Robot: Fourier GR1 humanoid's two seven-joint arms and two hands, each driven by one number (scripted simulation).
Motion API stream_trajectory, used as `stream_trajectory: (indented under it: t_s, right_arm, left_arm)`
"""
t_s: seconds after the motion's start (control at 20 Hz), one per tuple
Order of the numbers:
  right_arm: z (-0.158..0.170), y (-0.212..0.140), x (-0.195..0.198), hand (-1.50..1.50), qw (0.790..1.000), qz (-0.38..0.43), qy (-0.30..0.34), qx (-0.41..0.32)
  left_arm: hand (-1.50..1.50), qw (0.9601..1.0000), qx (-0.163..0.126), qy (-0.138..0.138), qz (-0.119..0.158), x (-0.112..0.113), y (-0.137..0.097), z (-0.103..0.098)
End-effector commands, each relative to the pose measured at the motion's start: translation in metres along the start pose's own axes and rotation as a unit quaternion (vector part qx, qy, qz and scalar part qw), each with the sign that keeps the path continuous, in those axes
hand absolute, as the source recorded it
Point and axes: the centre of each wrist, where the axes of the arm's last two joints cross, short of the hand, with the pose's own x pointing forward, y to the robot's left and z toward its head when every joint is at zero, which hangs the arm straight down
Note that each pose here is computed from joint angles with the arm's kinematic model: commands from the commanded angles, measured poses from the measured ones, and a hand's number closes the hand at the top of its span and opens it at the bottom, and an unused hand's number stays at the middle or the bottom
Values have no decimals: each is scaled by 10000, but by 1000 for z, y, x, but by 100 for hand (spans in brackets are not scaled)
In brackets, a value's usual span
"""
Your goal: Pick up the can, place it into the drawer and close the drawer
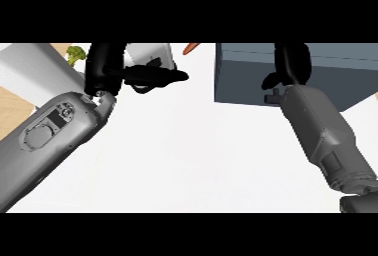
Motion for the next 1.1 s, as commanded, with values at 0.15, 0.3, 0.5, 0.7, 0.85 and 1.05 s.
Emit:
stream_trajectory:
  t_s: [0.15,0.3,0.5,0.7,0.85,1.05]
  right_arm:
    - [-34,-24,21,-150,9994,-273,-54,-187]
    - [-24,-12,28,-150,9985,-535,-118,-69]
    - [-31,-18,52,-150,9876,-1527,-54,-350]
    - [-37,-25,44,-150,9739,-2220,122,-446]
    - [-37,-24,50,-150,9618,-2696,47,-463]
    - [-32,-19,50,-150,9335,-3546,251,-479]
  left_arm:
    - [-150,10000,-42,-14,7,-5,-2,7]
    - [-150,9999,-12,-126,1,2,12,4]
    - [-150,10000,-40,-25,11,-10,6,13]
    - [-150,10000,29,42,80,-16,20,15]
    - [-150,9999,94,85,29,-18,18,14]
    - [-150,9998,129,143,13,-30,30,23]
